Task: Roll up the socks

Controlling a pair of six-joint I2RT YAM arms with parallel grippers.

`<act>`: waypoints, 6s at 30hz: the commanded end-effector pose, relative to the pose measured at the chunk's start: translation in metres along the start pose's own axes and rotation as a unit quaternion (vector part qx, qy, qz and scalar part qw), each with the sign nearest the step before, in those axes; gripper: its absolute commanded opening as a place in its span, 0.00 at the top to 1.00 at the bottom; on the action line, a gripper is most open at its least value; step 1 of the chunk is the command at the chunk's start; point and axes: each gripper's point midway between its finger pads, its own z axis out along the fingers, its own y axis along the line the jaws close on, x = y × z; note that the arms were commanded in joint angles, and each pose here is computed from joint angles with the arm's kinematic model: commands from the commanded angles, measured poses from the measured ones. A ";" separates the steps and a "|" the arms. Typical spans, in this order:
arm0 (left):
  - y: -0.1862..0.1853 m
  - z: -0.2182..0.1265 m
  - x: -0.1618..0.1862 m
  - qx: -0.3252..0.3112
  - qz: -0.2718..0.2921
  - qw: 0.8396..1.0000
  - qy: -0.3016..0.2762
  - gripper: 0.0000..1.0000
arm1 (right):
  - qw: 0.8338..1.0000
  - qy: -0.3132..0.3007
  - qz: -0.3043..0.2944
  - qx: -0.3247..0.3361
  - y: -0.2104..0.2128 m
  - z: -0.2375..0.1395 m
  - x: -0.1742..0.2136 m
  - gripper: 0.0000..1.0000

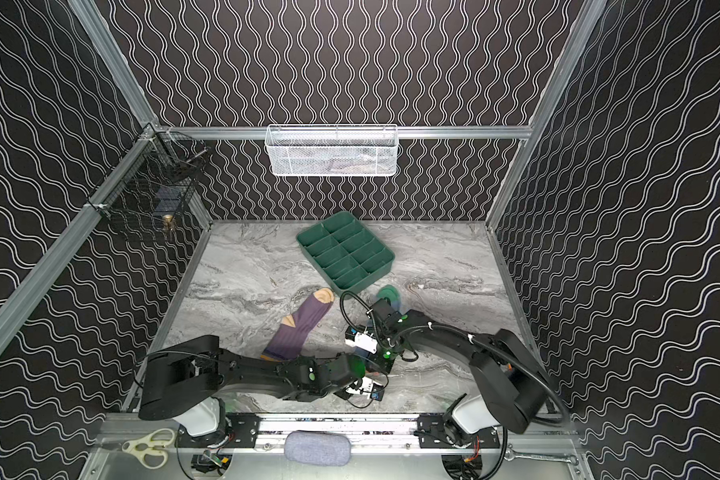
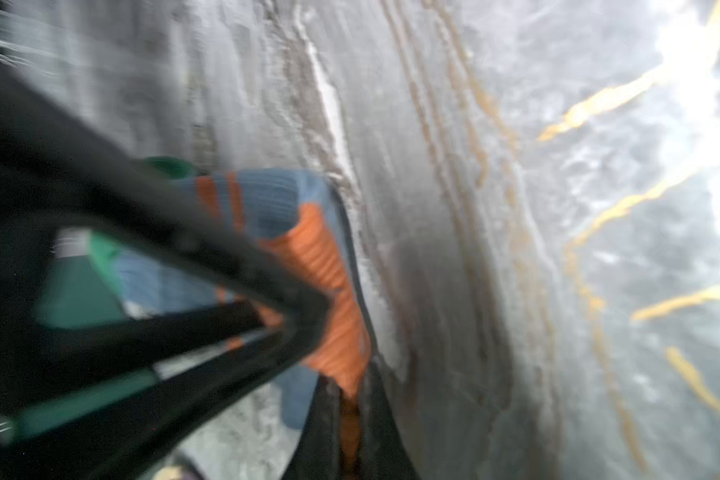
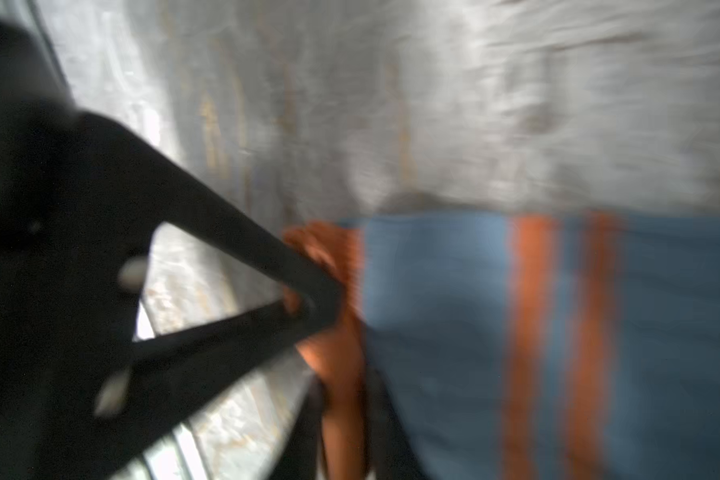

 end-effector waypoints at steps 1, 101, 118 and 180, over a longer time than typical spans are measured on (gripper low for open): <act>-0.038 -0.002 0.017 0.094 -0.006 0.995 0.031 1.00 | 0.998 -0.020 -0.005 0.052 -0.012 -0.015 -0.003 0.32; 0.077 0.031 0.022 0.317 -0.411 0.855 0.024 0.49 | 0.975 0.086 -0.202 0.020 0.065 0.023 0.061 1.00; 0.142 0.020 0.027 0.187 -0.464 0.865 -0.031 0.45 | 0.980 0.071 -0.186 -0.008 0.074 0.027 0.034 1.00; 0.213 -0.224 0.150 -0.223 -0.507 0.828 -0.091 0.15 | 0.977 0.102 -0.143 -0.120 0.079 0.053 -0.022 1.00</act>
